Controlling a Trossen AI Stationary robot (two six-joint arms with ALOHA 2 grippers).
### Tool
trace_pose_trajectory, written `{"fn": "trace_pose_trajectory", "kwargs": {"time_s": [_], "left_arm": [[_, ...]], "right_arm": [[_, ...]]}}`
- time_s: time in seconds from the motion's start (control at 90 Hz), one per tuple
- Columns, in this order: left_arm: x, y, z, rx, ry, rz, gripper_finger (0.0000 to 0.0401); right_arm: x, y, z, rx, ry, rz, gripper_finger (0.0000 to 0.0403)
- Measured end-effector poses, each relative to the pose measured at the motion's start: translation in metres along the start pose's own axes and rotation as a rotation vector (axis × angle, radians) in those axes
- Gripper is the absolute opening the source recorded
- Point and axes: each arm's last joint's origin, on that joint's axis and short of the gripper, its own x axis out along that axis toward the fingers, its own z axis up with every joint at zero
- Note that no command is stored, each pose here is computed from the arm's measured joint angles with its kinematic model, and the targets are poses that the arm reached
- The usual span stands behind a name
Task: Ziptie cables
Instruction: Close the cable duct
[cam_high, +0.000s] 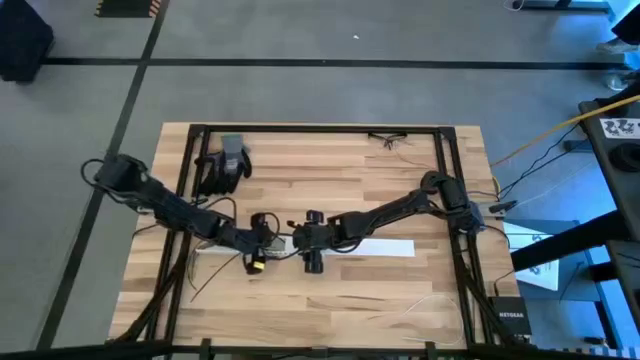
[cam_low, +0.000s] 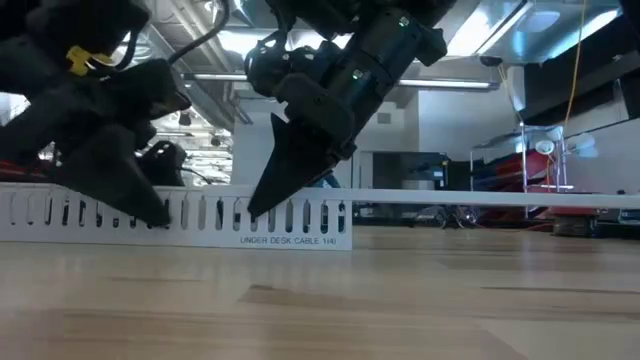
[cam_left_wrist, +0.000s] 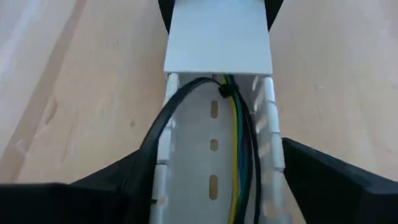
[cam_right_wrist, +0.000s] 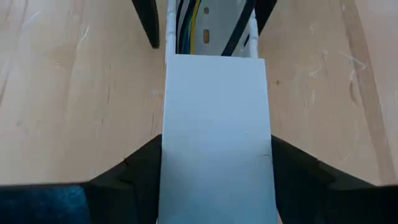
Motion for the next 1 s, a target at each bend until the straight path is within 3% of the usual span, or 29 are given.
{"fn": "trace_pose_trajectory", "kwargs": {"time_s": [0.278,0.944,1.0], "left_arm": [[0.0,0.0,0.0,-0.005,-0.003,-0.008,0.0209],[0.002,0.004,0.003,0.011,-0.024,-0.006,0.0213],[0.003,0.003,0.006,0.01,-0.049,-0.011,0.0213]], "right_arm": [[0.0,0.001,0.002,0.003,-0.029,0.025,0.0229],[0.004,0.0,0.005,0.009,-0.065,0.036,0.0229],[0.008,-0.001,0.01,0.015,-0.122,0.055,0.0229]]}}
